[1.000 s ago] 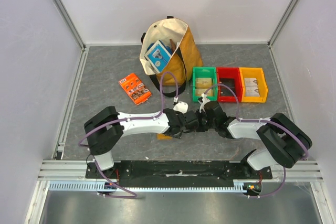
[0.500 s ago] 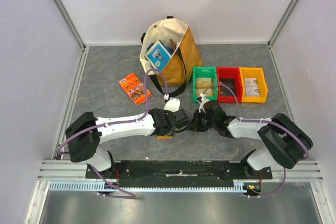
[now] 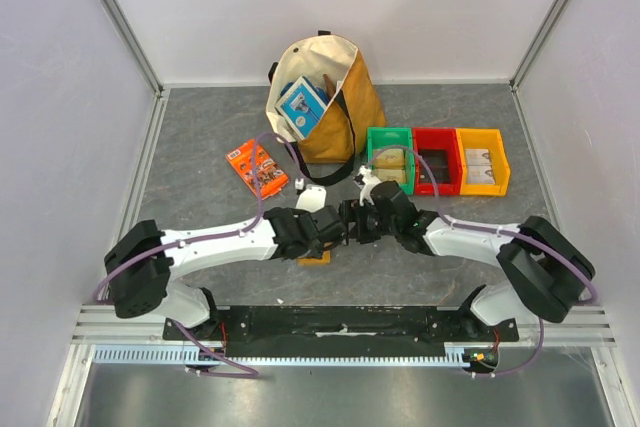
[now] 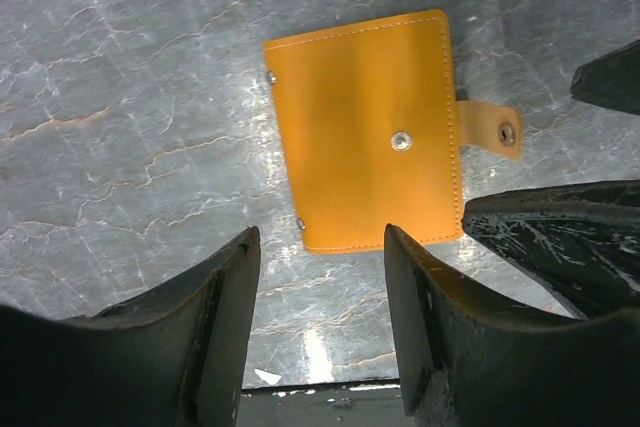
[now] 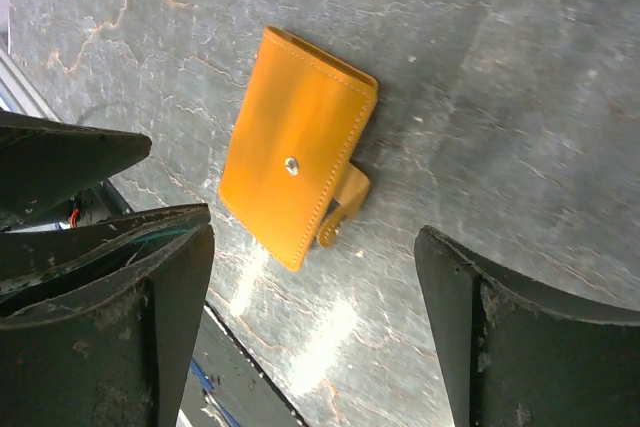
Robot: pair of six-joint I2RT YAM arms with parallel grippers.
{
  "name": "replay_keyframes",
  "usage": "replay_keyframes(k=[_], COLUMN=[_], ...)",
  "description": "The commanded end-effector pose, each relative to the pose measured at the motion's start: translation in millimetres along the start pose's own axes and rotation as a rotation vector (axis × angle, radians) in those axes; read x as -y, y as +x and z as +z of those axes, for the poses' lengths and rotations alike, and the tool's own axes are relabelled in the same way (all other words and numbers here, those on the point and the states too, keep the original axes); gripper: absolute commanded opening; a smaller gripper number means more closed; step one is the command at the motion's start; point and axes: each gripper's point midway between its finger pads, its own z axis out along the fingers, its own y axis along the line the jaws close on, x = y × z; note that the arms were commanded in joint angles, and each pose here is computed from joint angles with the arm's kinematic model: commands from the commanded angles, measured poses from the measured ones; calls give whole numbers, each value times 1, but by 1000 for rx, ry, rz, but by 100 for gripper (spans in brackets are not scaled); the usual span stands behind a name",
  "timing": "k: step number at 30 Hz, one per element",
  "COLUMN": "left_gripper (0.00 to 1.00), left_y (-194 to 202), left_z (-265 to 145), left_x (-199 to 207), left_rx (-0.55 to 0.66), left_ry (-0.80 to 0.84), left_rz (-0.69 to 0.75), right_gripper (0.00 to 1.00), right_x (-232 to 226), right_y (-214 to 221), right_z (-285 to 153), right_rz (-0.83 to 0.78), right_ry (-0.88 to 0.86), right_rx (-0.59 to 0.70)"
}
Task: Take the credit cards out of the card holder
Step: Open the card holder at the center of the board.
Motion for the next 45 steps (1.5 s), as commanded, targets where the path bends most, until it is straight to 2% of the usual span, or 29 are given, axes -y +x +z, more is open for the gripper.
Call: replay_keyframes(k=[1,3,6,10,15,16,20,34,42,45], left_gripper=[60,60,63,67,77,80,86,88,74,60], left_y=[-12,-12,-12,-14,-18,-18,-20,-10,-7,-10], left_z=[-5,-5,-6,-5,0,2,10,44,45,39], left_x=[-4,-7,-4,5,23,27,40,39,22,22], left_rx=[41,41,37,30,8,-1,-24,-79,-78,-68], left_ry=[49,53,66,93,127,129,130,-66,-149,-137], left_rz=[-126,-137,-133,-119,-79,-65,-29,83,105,93], right_gripper=[86,82,67,34,3,0,0,0,0,0], right_x=[-5,5,16,18,22,23,29,34,36,36], right_y=[-9,-4,5,13,21,23,26,39,42,43], right_z=[16,22,25,26,23,22,19,21,20,20], right_rz=[13,29,40,60,111,130,188,225,225,225], right_ry=[30,73,102,78,30,19,-24,-65,-69,-72], right_rx=[12,-2,-21,-18,-10,-9,6,-9,-18,-22])
